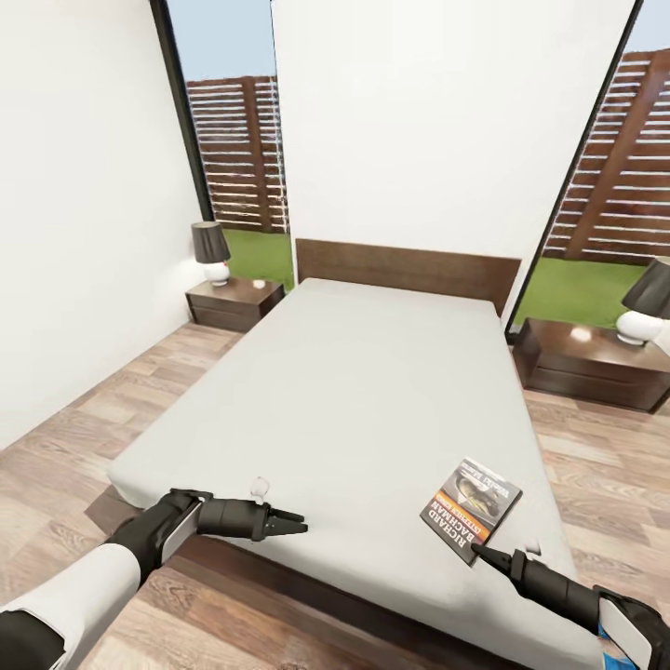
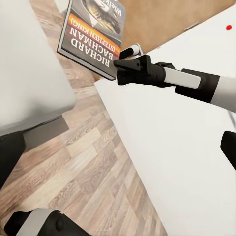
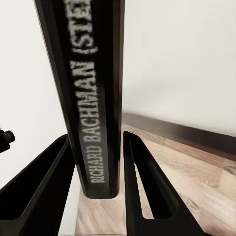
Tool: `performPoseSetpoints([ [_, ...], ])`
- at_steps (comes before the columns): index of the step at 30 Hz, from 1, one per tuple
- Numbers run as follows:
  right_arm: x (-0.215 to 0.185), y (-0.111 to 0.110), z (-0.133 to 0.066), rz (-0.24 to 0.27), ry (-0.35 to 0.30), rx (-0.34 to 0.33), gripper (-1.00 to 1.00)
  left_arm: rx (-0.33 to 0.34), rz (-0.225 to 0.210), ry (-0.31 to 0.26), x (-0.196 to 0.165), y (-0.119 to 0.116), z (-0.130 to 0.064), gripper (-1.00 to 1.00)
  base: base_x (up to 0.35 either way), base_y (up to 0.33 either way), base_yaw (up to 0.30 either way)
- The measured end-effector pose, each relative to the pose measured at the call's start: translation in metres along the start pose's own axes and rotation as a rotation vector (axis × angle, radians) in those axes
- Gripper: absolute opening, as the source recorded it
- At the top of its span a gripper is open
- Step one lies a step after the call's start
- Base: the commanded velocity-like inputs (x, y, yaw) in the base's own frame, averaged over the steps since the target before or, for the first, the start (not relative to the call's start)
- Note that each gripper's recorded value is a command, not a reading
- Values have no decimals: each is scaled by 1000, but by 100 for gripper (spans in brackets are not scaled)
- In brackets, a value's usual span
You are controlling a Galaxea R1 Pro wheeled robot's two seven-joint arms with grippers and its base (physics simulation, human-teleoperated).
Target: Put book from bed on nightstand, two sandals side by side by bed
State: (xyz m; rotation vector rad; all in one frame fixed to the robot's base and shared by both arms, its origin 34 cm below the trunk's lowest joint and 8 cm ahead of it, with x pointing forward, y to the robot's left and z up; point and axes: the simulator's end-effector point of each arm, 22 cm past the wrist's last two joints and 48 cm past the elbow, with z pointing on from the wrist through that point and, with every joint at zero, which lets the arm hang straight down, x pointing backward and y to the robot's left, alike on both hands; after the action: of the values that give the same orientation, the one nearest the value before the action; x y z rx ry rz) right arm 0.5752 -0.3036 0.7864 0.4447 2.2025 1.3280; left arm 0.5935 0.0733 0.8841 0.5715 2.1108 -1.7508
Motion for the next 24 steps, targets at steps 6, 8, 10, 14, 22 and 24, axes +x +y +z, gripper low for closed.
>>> performPoseSetpoints([
  [6,0,6,-3,0,0,0,-100,0,0,0,-2,-6,-1,100,0,0,264],
  [8,0,8,-4,0,0,0,-100,0,0,0,-2,-8,-2,100,0,0,264],
  [10,-1,9,-6,0,1,0,-100,0,0,0,-3,-10,-2,100,0,0,264],
  [14,-1,13,-8,0,1,1,-100,0,0,0,-4,-14,-3,100,0,0,264],
  [22,-1,19,-12,0,1,2,-100,0,-1,0,-6,-22,-4,100,0,0,264],
  [24,-1,21,-13,0,1,1,-100,0,-1,0,-6,-24,-4,100,0,0,264],
])
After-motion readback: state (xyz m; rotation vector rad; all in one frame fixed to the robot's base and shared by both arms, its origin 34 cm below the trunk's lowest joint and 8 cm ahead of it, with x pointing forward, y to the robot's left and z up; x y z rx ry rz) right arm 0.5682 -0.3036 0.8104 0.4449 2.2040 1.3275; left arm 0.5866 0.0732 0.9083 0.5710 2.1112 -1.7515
